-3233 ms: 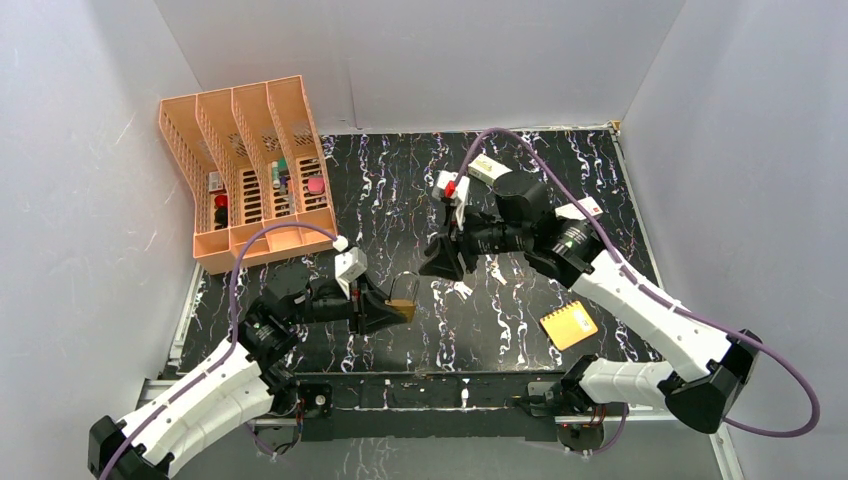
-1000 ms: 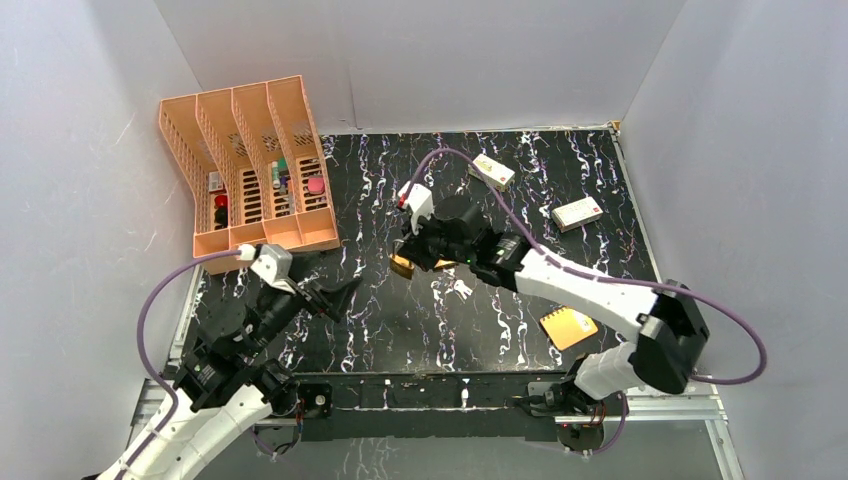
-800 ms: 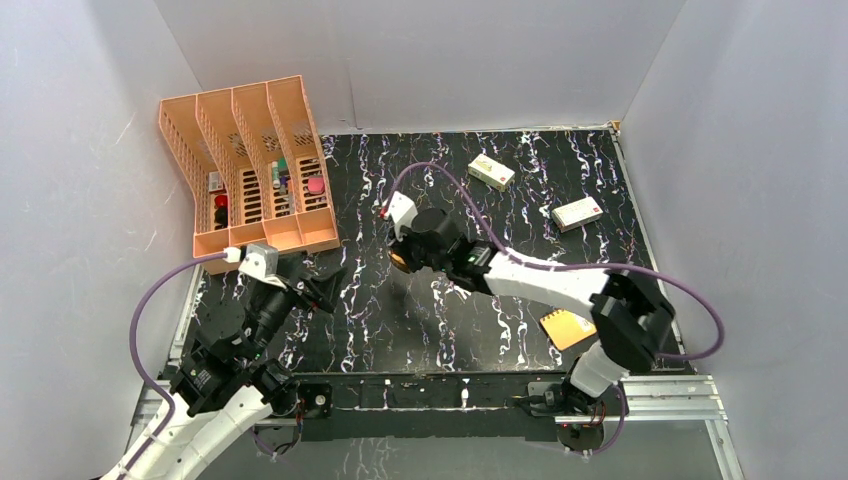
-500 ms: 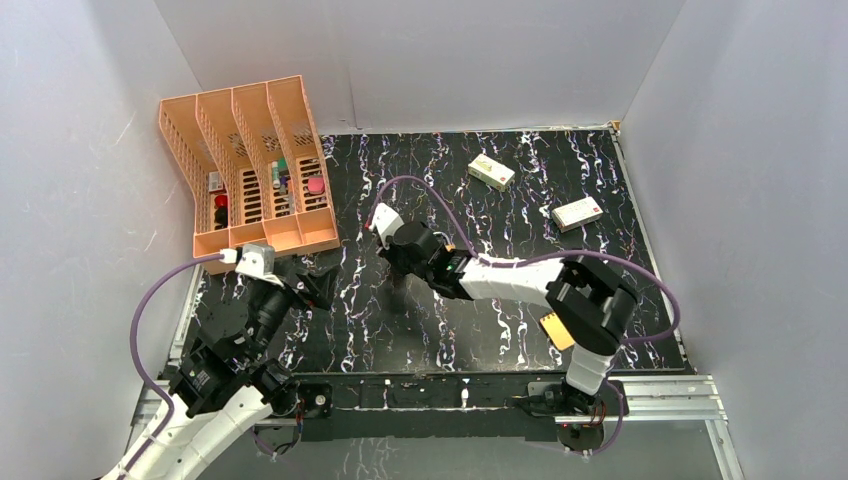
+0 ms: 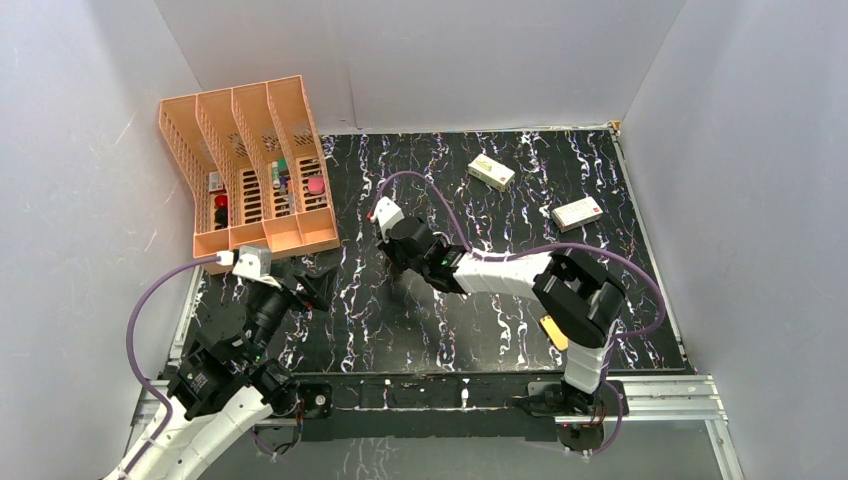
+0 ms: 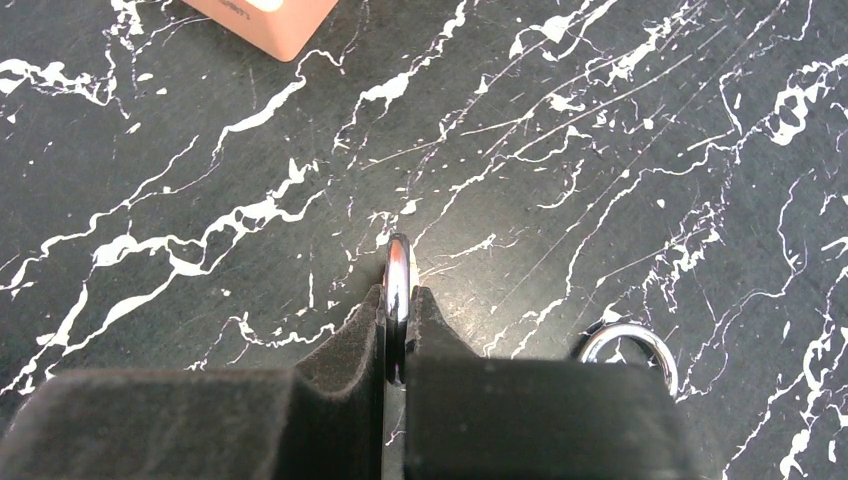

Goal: Unlock with the key

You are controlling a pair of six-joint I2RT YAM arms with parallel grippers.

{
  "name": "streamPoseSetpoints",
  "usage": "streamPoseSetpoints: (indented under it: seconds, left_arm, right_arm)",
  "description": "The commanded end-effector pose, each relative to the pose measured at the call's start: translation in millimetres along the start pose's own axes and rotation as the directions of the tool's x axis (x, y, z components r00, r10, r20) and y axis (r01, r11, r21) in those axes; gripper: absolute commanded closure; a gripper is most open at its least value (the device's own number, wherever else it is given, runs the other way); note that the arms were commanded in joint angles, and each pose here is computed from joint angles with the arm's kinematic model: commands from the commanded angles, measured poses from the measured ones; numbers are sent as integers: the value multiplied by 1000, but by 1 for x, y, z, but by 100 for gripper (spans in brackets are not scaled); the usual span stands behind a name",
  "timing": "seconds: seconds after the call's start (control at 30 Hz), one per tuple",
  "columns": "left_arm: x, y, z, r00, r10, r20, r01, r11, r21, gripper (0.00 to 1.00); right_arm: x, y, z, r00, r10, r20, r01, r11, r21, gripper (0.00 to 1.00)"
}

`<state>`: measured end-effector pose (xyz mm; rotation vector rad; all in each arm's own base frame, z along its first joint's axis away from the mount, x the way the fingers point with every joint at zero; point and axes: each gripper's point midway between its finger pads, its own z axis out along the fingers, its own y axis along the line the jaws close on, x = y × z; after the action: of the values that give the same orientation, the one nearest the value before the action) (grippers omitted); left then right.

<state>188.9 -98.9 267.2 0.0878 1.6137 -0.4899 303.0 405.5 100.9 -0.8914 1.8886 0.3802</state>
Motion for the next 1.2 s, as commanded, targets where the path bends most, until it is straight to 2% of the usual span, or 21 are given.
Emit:
streamPoseSetpoints:
  seconds: [0.0, 0.27, 0.57, 0.73, 0.93, 1.0, 1.07, 1.17]
  left_arm:
    - [-14, -1, -2, 999, -18, 31, 18, 1000, -3, 2]
    - [-11, -4, 1, 1000, -25, 18, 25, 1000, 2, 2]
    - [-11, -4, 3, 1000, -22, 14, 22, 1000, 1, 2]
    - [-10, -3, 4, 1000, -19, 12, 19, 1000, -6, 2]
    - [-6, 3, 7, 999, -36, -3, 36, 998, -54, 2]
    - [-1, 3, 10, 998, -48, -35, 46, 997, -67, 2]
    - [7, 6, 14, 993, -94, -69, 86, 990, -110, 2]
    - [18, 0, 18, 984, -126, -125, 113, 988, -108, 2]
  right_arm:
    - [-32, -17, -10, 993, 81, 82, -84, 995, 45, 99]
    - [-29, -17, -16, 993, 87, 73, -90, 996, 26, 73]
    - [-34, -15, -22, 993, 91, 81, -92, 996, 5, 55]
    - [-46, -15, -35, 988, 121, 92, -121, 993, -10, 41]
    - [-72, -32, -98, 972, 187, 145, -191, 982, 13, 11]
    - [-64, -42, -117, 972, 200, 127, -208, 977, 56, 10]
    - [-40, -53, -129, 975, 216, 53, -221, 969, 111, 12]
    - [8, -65, -138, 966, 248, -76, -234, 959, 162, 24]
